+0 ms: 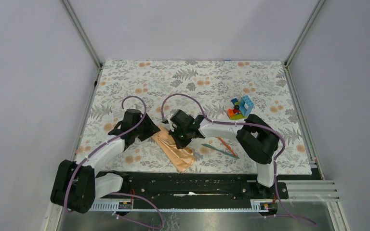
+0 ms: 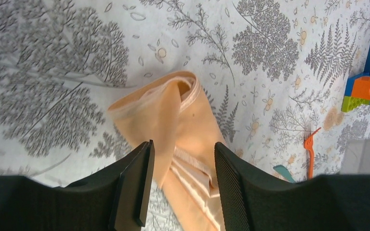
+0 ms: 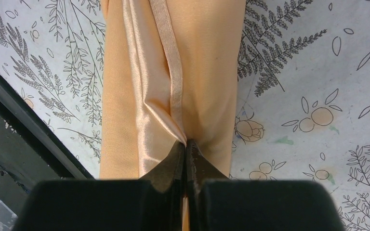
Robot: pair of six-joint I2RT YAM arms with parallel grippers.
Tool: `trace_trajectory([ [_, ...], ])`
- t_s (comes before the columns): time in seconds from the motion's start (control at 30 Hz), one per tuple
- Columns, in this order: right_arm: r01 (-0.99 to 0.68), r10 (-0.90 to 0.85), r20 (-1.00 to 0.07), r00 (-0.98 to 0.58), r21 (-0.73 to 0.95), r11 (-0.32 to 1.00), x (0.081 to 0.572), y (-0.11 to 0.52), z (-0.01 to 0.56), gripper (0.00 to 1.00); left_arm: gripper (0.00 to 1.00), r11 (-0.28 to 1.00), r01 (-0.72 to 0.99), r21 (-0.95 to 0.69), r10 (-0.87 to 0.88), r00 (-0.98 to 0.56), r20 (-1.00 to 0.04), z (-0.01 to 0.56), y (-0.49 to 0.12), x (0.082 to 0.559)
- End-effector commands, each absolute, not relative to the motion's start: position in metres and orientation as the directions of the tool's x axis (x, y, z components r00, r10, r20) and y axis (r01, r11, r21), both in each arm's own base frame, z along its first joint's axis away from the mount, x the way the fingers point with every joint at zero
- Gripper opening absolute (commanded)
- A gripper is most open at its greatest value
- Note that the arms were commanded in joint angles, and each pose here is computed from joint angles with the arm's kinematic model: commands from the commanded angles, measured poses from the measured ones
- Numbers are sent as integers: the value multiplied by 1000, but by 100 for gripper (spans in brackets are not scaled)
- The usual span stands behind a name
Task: Fold the napkin into a case and place the utensils inside
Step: Stuff the top corner of the smaller-rectangle-folded napkin into the folded napkin.
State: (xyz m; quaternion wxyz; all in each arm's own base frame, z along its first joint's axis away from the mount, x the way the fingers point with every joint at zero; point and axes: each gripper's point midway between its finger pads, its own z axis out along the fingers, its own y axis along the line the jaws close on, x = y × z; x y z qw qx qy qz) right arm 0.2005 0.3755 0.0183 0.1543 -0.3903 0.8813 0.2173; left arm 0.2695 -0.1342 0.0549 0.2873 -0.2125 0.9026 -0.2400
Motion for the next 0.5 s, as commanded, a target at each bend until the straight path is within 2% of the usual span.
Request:
trace_trajectory([
  [0.0,-747,-598,-475,-646,232,622,212,383,26,0,55,804,-282,-523,-531,-736,-420,76,-120,252],
  [0.17,-739,-588,-483,-649,217,637,217,383,27,0,55,783,-307,-541,-529,-785,-321,67,-129,218],
  [0.33,-736,-581,-492,-649,213,642,222,385,31,0,44,738,-300,-605,-519,-825,-225,54,-157,189],
  [0.47,-743,-586,-494,-642,214,634,223,387,37,0,43,680,-297,-670,-535,-826,-177,43,-173,177],
])
